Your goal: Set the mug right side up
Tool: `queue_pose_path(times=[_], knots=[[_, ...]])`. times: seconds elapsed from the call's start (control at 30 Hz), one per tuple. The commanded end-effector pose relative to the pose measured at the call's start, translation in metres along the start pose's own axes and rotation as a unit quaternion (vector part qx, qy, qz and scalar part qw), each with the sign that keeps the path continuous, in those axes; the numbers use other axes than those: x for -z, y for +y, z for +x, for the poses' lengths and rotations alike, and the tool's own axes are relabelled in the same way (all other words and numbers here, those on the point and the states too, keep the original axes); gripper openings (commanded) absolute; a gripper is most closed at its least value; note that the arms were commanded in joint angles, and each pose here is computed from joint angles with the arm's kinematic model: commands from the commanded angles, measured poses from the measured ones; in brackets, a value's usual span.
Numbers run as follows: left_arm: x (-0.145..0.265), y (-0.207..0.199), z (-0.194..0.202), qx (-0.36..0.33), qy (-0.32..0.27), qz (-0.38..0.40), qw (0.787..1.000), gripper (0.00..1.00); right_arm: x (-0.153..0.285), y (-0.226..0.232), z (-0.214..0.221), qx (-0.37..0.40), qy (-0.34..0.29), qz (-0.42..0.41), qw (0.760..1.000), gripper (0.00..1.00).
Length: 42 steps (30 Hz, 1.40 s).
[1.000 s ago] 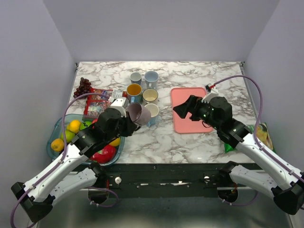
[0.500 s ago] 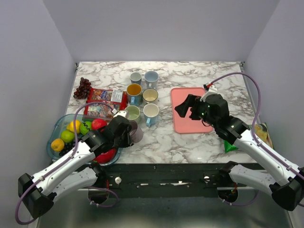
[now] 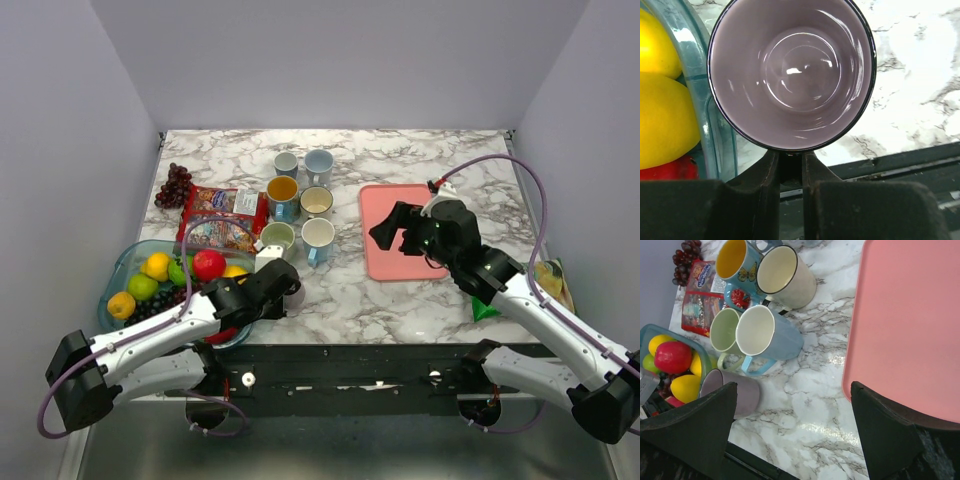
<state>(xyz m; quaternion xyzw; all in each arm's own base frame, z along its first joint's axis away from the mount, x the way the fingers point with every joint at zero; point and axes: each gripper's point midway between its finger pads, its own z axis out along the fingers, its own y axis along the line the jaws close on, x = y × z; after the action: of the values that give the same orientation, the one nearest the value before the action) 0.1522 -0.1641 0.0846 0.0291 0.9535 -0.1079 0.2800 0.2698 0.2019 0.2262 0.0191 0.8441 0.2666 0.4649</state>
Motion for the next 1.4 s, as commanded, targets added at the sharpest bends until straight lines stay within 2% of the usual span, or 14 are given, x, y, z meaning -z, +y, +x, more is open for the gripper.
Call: queue_pose_path(times=[0.0,0.07,0.13,0.2,0.33,0.4,0.5,0.57,0.6,0.73,0.9,1.07,1.23,1.37], knots=[[-0.007,-0.001,-0.023,0.021,-0.063,-0.033,0.997,0.0,-0.003,-0.015,0.006,0.003,0.005,0.028,1.0,1.0],[-0.009,-0.004,-0.021,0.015,-0.06,-0.031,0.998,0.01,-0.003,-0.017,0.008,0.004,0.008,0.029,1.0,1.0],[-0.01,-0.009,-0.018,0.005,-0.056,-0.029,0.998,0.12,-0.004,-0.019,0.009,0.004,0.008,0.033,0.999,1.0],[-0.011,-0.013,-0.015,0.0,-0.054,-0.025,0.998,0.17,-0.004,-0.021,0.01,0.003,0.009,0.035,0.999,1.0],[-0.009,-0.017,-0.011,0.002,-0.052,-0.019,0.998,0.46,-0.005,-0.023,0.012,-0.002,0.012,0.04,0.999,1.0],[-0.006,-0.018,-0.013,0.003,-0.057,-0.014,0.998,0.53,-0.005,-0.023,0.012,-0.003,0.014,0.039,0.999,1.0],[0.008,-0.02,-0.019,0.008,-0.069,-0.004,0.998,0.74,-0.005,-0.022,0.012,-0.004,0.015,0.038,0.999,1.0],[0.018,-0.022,-0.025,0.01,-0.079,0.01,0.997,0.96,-0.002,-0.024,0.01,-0.008,0.014,0.043,0.999,1.0],[0.026,-0.022,-0.027,0.009,-0.086,0.022,0.996,0.99,-0.001,-0.023,0.008,-0.007,0.012,0.042,0.999,1.0],[0.06,-0.029,-0.046,0.013,-0.127,0.081,0.989,0.99,0.01,-0.025,0.001,-0.001,0.002,0.048,0.999,1.0],[0.119,-0.024,-0.09,0.025,-0.228,0.128,0.965,0.99,0.028,-0.026,-0.017,0.005,-0.028,0.055,0.998,1.0],[0.171,0.011,-0.135,-0.014,-0.318,0.058,0.946,0.99,0.048,-0.031,-0.042,0.022,-0.068,0.08,0.994,1.0],[0.193,0.022,-0.158,-0.036,-0.353,0.016,0.935,0.99,0.073,-0.026,-0.076,0.038,-0.113,0.085,0.989,1.0],[0.204,0.02,-0.168,-0.032,-0.373,0.022,0.927,0.99,0.092,-0.018,-0.095,0.044,-0.142,0.074,0.986,1.0]])
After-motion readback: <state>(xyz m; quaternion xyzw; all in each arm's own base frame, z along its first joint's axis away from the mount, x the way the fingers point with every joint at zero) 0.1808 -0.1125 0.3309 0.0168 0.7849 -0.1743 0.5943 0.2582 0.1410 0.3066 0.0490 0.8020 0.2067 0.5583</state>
